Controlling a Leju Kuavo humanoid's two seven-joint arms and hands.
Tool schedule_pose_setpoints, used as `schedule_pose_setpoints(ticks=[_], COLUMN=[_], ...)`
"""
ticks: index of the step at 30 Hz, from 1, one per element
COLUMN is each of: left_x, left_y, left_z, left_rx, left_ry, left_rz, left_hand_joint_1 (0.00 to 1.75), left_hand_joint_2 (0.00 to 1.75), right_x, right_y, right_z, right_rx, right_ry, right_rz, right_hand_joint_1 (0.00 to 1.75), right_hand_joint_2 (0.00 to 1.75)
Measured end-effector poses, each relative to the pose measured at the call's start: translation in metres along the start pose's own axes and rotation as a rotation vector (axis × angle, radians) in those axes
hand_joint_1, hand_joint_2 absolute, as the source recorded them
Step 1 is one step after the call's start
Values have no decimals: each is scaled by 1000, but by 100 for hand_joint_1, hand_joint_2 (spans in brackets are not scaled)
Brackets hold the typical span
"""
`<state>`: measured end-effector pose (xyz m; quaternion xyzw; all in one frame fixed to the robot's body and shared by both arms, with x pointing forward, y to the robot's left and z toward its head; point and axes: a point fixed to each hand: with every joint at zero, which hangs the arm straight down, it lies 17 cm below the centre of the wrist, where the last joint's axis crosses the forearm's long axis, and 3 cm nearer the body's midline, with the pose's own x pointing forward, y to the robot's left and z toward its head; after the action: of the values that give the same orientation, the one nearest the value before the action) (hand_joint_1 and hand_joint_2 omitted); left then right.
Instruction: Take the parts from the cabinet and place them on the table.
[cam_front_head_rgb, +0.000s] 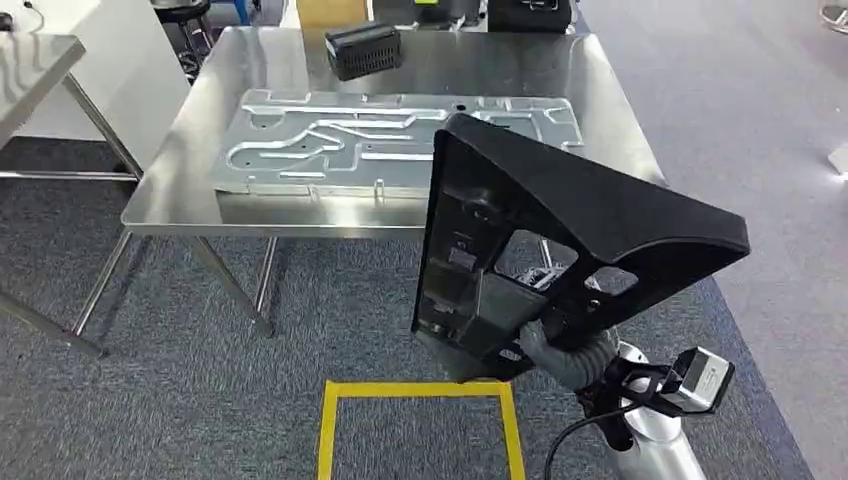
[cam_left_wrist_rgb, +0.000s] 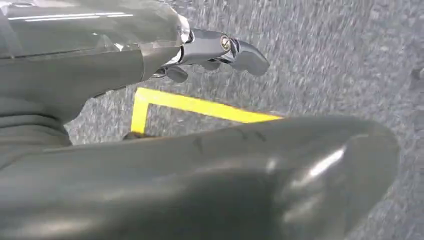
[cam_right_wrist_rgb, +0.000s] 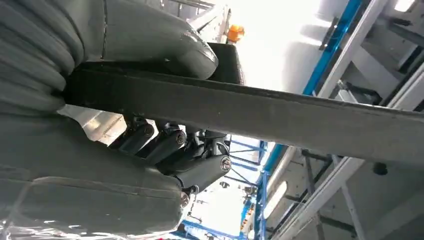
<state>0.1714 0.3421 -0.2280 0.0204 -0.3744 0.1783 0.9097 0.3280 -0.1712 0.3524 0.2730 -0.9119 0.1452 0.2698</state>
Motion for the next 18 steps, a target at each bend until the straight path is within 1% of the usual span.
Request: schedule_pose_setpoints(ticks=[11, 18], left_x=[-3, -1], left_y=[-4, -2], left_z=[1, 1], left_rx=[-3, 3], left_ry=[4, -2], left_rz=[6, 7], left_hand_joint_1=[0, 0], left_hand_joint_2=[0, 0], right_x=[2, 8], right_y=[-3, -7], right_z=[2, -4], right_rx=[-15, -28], right_ry=[-4, -38], right_rz=[-19, -53], right_hand_joint_1=[173, 173], right_hand_joint_2=[175, 175])
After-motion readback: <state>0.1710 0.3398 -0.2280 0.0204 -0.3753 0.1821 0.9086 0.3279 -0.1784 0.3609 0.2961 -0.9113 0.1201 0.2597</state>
